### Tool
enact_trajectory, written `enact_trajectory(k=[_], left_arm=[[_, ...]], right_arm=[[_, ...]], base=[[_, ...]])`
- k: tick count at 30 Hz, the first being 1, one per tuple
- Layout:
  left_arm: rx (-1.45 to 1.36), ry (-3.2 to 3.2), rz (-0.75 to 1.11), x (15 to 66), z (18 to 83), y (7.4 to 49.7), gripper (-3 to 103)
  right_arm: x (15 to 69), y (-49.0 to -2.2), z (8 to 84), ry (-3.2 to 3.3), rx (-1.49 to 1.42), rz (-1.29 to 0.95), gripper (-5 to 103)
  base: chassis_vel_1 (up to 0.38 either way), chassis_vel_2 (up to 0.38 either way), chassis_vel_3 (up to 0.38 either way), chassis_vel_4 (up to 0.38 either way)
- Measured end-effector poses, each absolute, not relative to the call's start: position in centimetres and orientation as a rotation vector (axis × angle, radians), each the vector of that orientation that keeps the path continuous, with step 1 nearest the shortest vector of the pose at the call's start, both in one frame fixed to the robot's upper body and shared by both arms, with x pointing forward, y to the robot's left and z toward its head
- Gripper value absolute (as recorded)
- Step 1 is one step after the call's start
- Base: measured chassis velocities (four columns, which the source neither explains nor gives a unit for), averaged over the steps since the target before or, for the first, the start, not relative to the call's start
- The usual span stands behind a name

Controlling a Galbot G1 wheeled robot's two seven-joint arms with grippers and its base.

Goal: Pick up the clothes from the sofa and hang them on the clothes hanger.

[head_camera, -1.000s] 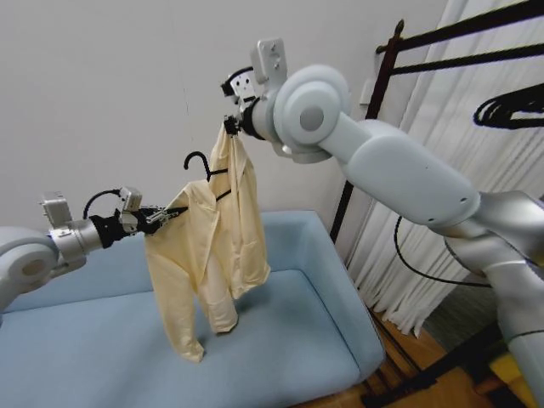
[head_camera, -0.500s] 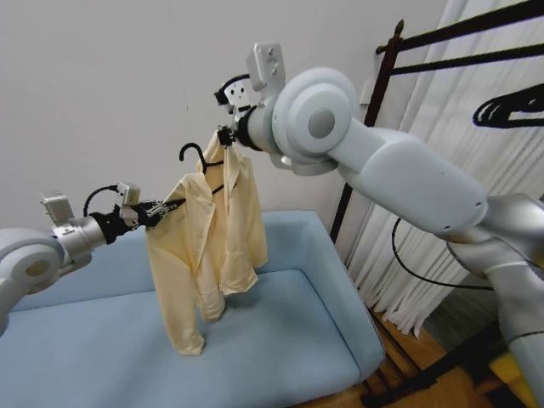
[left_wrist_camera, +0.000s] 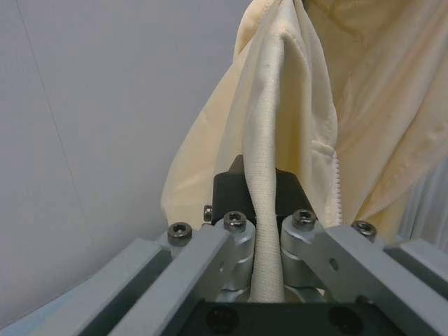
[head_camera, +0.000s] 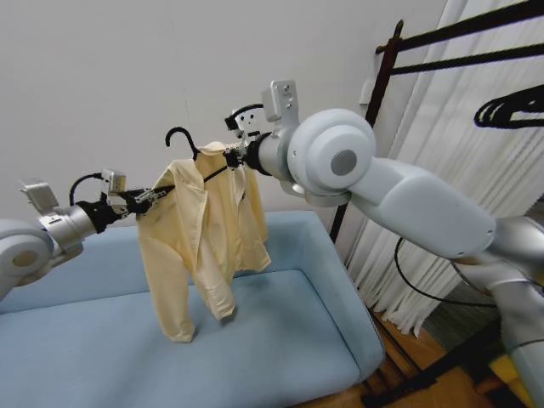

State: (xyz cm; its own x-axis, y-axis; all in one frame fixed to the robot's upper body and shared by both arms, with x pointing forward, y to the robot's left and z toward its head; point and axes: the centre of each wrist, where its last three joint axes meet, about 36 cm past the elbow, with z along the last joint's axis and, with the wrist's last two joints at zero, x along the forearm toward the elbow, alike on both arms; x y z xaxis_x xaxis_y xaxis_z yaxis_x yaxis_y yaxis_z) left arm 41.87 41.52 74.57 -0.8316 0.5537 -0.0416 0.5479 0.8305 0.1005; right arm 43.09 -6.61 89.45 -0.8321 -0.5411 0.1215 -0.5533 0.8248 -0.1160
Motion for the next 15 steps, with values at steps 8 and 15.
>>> enact_trajectory(k=[8,15], left_arm=[[0.882,2.941,0.131,41.9,74.8,41.7,2],[0.900,2.915,0.123,41.7,75.3,41.7,2]], right_arm=[[42.6,-5.5,85.8,-2.830,0.984,0.220,0],[44.4,-4.2,82.3,-2.767,1.030,0.219,0]], base=[[0.000,0.000,0.000,0.000],[0.000,0.000,0.000,0.000]])
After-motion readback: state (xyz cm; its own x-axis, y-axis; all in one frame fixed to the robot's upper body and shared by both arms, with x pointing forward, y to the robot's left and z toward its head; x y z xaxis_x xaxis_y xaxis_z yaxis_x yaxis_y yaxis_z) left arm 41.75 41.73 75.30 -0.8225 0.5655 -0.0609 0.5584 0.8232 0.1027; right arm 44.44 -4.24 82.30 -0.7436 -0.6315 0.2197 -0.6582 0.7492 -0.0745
